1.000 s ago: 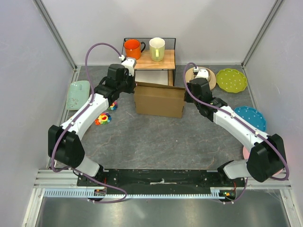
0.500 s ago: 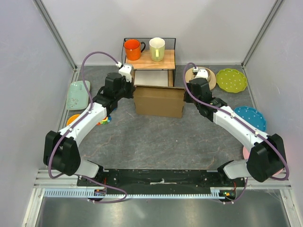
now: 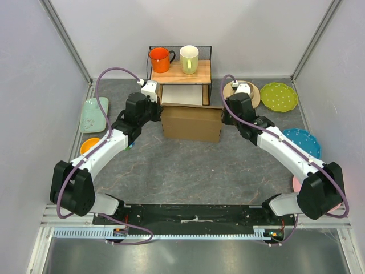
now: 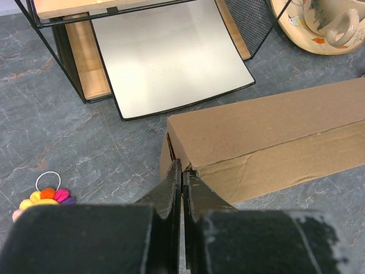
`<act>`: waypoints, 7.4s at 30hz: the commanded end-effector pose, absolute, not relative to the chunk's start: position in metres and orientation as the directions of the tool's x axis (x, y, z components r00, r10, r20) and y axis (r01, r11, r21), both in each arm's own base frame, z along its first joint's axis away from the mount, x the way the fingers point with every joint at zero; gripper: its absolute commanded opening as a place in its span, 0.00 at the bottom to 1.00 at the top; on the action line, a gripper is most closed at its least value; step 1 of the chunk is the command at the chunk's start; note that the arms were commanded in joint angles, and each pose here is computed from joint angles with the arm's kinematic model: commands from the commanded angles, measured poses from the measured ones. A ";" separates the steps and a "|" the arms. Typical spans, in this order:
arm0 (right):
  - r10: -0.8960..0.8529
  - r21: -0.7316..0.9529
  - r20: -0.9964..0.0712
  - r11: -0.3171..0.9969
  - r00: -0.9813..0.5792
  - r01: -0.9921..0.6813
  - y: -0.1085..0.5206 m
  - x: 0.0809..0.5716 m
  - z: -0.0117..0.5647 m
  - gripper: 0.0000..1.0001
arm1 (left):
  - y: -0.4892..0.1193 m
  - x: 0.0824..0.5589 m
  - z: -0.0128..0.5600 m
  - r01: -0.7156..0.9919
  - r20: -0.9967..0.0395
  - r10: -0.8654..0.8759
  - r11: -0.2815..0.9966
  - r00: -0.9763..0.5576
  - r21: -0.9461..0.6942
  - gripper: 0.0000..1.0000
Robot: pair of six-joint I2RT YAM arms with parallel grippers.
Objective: Fold the paper box
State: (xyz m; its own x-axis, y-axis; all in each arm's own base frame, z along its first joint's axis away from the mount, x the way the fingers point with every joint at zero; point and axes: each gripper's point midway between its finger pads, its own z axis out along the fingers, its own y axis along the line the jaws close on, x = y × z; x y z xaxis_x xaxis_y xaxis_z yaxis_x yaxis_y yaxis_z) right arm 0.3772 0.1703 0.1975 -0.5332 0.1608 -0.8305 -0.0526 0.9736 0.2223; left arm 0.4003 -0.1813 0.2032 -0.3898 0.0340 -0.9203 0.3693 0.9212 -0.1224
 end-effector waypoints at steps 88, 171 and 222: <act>0.121 0.163 -0.766 0.987 -0.631 -0.008 0.152 0.346 0.152 0.00 | -0.186 0.401 0.245 0.371 -0.916 0.040 0.921 -0.400 -0.122 0.22; 0.120 0.144 -0.783 0.989 -0.610 0.009 0.147 0.350 0.152 0.00 | -0.185 0.366 0.143 0.321 -0.801 0.030 0.925 -0.598 -0.204 0.02; 0.123 0.166 -0.771 0.986 -0.625 -0.011 0.160 0.360 0.161 0.09 | -0.151 0.380 0.282 0.185 -0.931 -0.140 0.960 -0.338 -0.211 0.35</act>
